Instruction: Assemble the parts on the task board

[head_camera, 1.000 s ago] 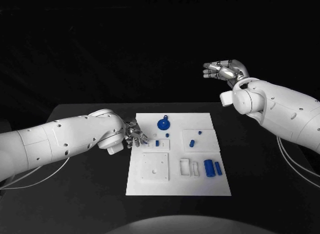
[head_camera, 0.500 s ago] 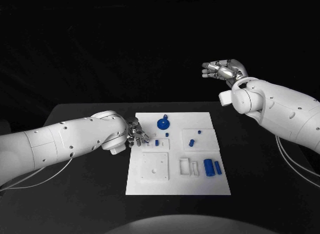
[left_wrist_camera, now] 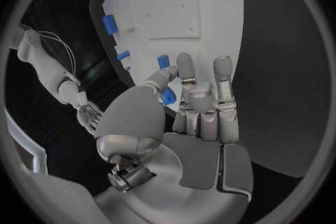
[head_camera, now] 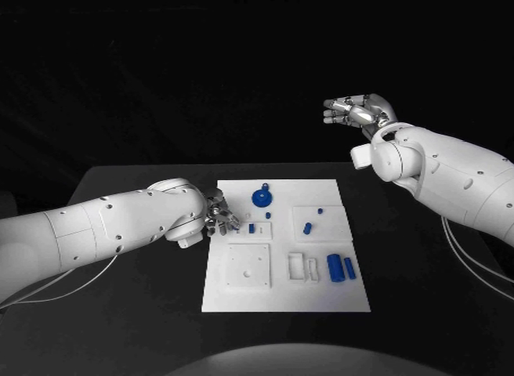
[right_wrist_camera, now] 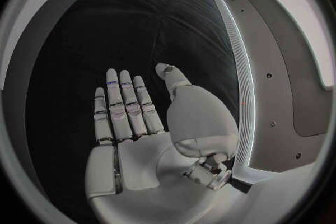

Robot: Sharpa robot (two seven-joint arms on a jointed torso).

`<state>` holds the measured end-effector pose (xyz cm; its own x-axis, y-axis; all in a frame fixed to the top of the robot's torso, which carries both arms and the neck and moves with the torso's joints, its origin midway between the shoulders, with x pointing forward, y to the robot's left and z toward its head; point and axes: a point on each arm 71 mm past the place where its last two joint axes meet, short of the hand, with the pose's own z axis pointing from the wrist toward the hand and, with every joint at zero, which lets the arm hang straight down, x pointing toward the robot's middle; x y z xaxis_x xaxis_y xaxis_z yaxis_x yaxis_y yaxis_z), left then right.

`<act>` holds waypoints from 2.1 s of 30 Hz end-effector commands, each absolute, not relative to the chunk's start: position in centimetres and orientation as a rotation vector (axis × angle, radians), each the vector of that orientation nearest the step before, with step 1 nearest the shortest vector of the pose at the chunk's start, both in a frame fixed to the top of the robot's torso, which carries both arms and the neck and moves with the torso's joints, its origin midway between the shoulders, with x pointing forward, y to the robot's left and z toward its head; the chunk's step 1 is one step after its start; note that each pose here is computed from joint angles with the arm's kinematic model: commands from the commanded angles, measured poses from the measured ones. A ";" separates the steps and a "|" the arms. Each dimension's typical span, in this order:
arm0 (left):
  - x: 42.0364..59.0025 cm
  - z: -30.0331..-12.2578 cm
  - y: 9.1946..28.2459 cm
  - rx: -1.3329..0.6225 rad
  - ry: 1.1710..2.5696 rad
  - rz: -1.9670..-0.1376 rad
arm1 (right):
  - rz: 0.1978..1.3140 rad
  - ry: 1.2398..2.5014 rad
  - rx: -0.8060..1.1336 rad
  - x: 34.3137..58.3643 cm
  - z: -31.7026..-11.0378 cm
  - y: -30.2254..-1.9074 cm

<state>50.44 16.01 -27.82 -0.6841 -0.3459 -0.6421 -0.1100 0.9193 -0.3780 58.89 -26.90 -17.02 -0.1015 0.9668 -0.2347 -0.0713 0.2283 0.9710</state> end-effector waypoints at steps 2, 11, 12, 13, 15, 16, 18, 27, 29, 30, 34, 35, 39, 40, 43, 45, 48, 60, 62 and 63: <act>50.2 -28.0 15.7 -0.283 2.342 -0.407 | 1.156 1.354 0.929 58.9 -17.0 -26.7; 50.2 -28.0 15.3 -0.269 2.354 -0.411 | 1.156 1.355 0.929 58.9 -17.0 -26.7; 50.2 -28.0 15.3 -0.267 2.355 -0.411 | 1.157 1.355 0.929 58.9 -17.0 -26.7; 50.2 -28.0 15.2 -0.266 2.357 -0.411 | 1.157 1.355 0.929 58.9 -17.0 -26.6; 50.2 -28.1 15.2 -0.263 2.361 -0.409 | 1.157 1.355 0.929 58.9 -17.0 -26.6; 50.2 -28.1 15.2 -0.261 2.365 -0.407 | 1.157 1.355 0.929 58.9 -17.0 -26.6; 50.2 -28.1 15.2 -0.259 2.369 -0.405 | 1.157 1.355 0.930 58.9 -17.0 -26.6; 50.3 -28.2 15.3 -0.249 2.379 -0.389 | 1.156 1.355 0.930 58.9 -17.0 -26.7; 50.4 -28.2 15.3 -0.246 2.383 -0.385 | 1.156 1.354 0.930 58.9 -17.0 -26.7; 50.4 -28.2 15.3 -0.244 2.384 -0.384 | 1.156 1.354 0.930 58.9 -17.0 -26.7; 50.4 -28.3 15.3 -0.239 2.390 -0.381 | 1.156 1.355 0.930 58.9 -17.0 -26.7; 50.4 -28.3 15.3 -0.239 2.391 -0.381 | 1.156 1.355 0.930 58.9 -17.0 -26.7; 50.5 -28.3 15.3 -0.238 2.391 -0.377 | 1.156 1.355 0.930 58.9 -17.1 -26.6; 50.6 -28.3 15.3 -0.238 2.391 -0.376 | 1.156 1.355 0.930 58.9 -17.1 -26.6; 50.7 -28.3 15.2 -0.236 2.391 -0.374 | 1.157 1.355 0.930 58.9 -17.1 -26.6; 50.7 -28.3 15.1 -0.233 2.392 -0.372 | 1.157 1.355 0.930 58.9 -17.1 -26.6; 50.8 -28.3 15.0 -0.226 2.395 -0.368 | 1.157 1.355 0.930 58.9 -17.1 -26.6; 51.0 -28.5 14.4 -0.184 2.439 -0.346 | 1.159 1.356 0.930 58.9 -17.1 -26.4; 51.1 -28.6 14.3 -0.178 2.446 -0.343 | 1.159 1.357 0.930 58.9 -17.2 -26.4; 51.1 -28.6 14.3 -0.174 2.450 -0.341 | 1.159 1.357 0.930 58.9 -17.2 -26.4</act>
<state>51.40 14.56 -28.23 -0.7491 -0.2469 -0.6148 -0.0589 0.9491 -0.3094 58.95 -26.62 -17.18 -0.1063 0.9669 -0.2321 -0.0682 0.2258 0.9718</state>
